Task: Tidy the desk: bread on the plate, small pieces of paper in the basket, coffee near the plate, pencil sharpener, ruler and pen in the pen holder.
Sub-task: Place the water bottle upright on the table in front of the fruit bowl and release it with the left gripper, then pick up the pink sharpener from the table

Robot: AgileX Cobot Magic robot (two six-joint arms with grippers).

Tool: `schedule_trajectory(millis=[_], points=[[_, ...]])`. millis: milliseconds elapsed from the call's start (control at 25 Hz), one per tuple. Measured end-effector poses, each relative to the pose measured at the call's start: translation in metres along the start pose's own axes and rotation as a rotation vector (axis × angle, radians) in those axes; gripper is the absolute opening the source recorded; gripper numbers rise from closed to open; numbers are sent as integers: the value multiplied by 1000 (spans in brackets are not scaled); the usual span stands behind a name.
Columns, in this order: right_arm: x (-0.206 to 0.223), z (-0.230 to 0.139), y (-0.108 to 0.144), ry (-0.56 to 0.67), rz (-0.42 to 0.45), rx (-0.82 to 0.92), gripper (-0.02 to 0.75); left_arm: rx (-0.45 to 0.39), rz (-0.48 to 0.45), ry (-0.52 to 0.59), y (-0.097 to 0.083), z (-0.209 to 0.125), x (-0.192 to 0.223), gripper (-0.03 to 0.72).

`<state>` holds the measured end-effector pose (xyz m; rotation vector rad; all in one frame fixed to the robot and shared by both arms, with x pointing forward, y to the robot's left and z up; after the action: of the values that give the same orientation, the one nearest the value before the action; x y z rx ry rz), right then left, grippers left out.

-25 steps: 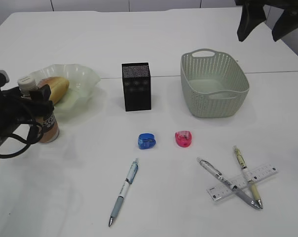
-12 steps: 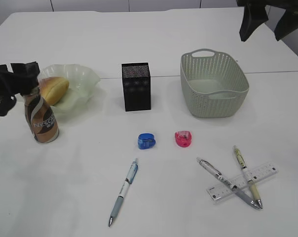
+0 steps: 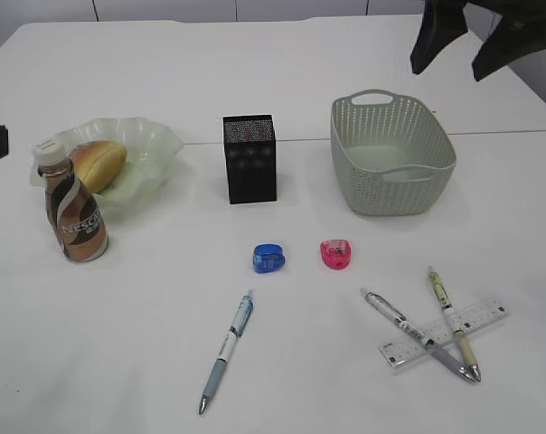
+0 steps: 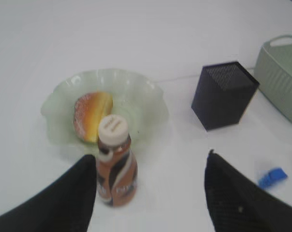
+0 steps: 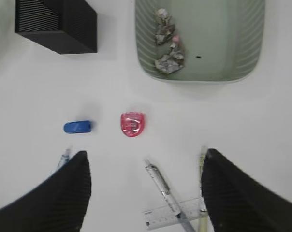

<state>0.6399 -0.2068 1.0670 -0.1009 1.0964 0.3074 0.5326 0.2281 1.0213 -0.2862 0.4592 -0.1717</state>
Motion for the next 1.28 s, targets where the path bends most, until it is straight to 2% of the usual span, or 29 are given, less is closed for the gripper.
schedule_trajectory(millis=[120, 240, 480, 760, 960, 1280], points=[[0, 1, 7, -4, 36, -4, 524, 6, 0, 143, -5, -13, -22, 498], [0, 1, 13, -4, 44, -23, 524, -26, 19, 302, -6, -29, -39, 494], [6, -7, 24, 24, 62, -44, 524, -116, 141, 550, 2, -51, -68, 461], [23, -63, 25, 167, 72, -28, 524, -166, 301, 836, 19, -88, -91, 445], [29, -100, 21, 254, 50, -30, 524, -185, 334, 888, 21, -95, -89, 444], [30, -103, 17, 261, 30, -41, 524, -188, 339, 896, 21, -96, -89, 444]])
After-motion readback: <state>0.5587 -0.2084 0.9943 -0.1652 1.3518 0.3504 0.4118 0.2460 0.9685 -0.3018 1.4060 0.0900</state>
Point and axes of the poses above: a point on each arm's last joint axis where the gripper is mounted, x pointing out along that axis toward the gripper, y along the wrist's bending axis when the last joint is at zero, z = x × y, the point moved 9 cm from there along x, pointing out along that axis toward the gripper, and after that the axes turned 14 degrees about -x, right-handed, at the moved point
